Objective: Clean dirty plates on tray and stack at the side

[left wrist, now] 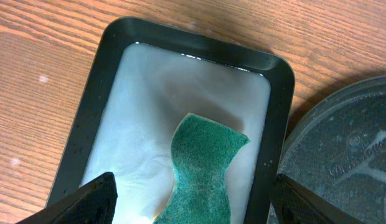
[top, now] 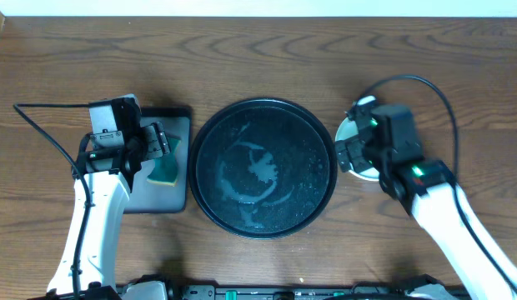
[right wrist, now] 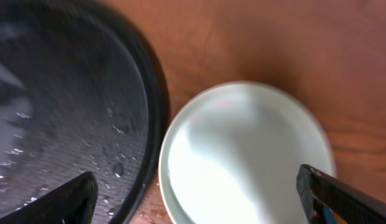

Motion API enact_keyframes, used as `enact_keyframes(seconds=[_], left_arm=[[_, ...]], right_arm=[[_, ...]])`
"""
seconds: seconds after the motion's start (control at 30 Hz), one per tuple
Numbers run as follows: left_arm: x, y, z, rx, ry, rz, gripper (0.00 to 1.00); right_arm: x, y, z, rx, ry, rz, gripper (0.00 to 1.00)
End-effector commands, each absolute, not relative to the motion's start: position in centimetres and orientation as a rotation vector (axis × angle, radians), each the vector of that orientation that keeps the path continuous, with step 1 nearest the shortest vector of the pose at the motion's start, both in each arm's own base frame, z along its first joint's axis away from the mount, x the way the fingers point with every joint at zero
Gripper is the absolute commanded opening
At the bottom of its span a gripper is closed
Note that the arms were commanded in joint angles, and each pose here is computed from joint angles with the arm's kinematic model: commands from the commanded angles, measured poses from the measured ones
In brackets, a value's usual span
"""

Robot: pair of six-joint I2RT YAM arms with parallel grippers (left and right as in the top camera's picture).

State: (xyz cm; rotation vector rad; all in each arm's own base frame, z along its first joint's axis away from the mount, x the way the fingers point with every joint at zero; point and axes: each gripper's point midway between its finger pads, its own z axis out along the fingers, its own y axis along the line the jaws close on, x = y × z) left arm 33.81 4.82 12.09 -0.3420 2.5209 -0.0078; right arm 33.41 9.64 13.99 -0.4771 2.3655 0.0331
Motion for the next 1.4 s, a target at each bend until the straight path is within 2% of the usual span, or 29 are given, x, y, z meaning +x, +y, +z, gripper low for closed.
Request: enact_keyframes(seconds=[0.0, 0.2, 0.43, 0.53, 1.0, 1.07, 1.13, 1.27, 1.37], left_arm=[[34.1, 5.0, 12.7, -0.349, 2.505, 0.001, 0.80], [34.2, 5.0, 12.7, -0.349, 2.504, 0.001, 0.80], [34.1, 5.0, 12.7, -0.349, 2.505, 0.001, 0.80], [34.1, 5.0, 12.7, -0.349, 2.505, 0.001, 0.80], [34.1, 5.0, 12.7, -0.349, 2.505, 0.001, 0.80], [34.1, 5.0, 12.7, -0.349, 2.505, 0.001, 0.80], [34.1, 5.0, 12.7, -0.349, 2.505, 0.001, 0.80], [34.1, 5.0, 12.7, -0.349, 2.505, 0.001, 0.80], [34.1, 5.0, 12.7, -0.349, 2.505, 0.001, 0.80]], right_arm=[[31.1, 8.9, 15.8, -0.443, 2.285, 0.042, 0.99], [25.8, 7.2, 13.5, -0.427, 2.221, 0.049, 0.99], [19.6, 2.2, 4.1, -0.295, 2.358, -0.063, 0.99], [17.3, 1.1, 2.6, -0.261, 2.459, -0.081, 0.99], [18.0, 0.8, 3.3, -0.234, 2.417, -0.088, 0.99], [18.9, 0.6, 4.2, -0.217, 2.363, -0.107, 0.99], [21.7, 1.3, 7.9, -0.195, 2.166, -0.075, 0.99], [24.8, 2.7, 16.3, -0.186, 1.786, 0.005, 0.99], [24.8, 3.2, 24.4, -0.187, 1.451, 0.037, 0.99]])
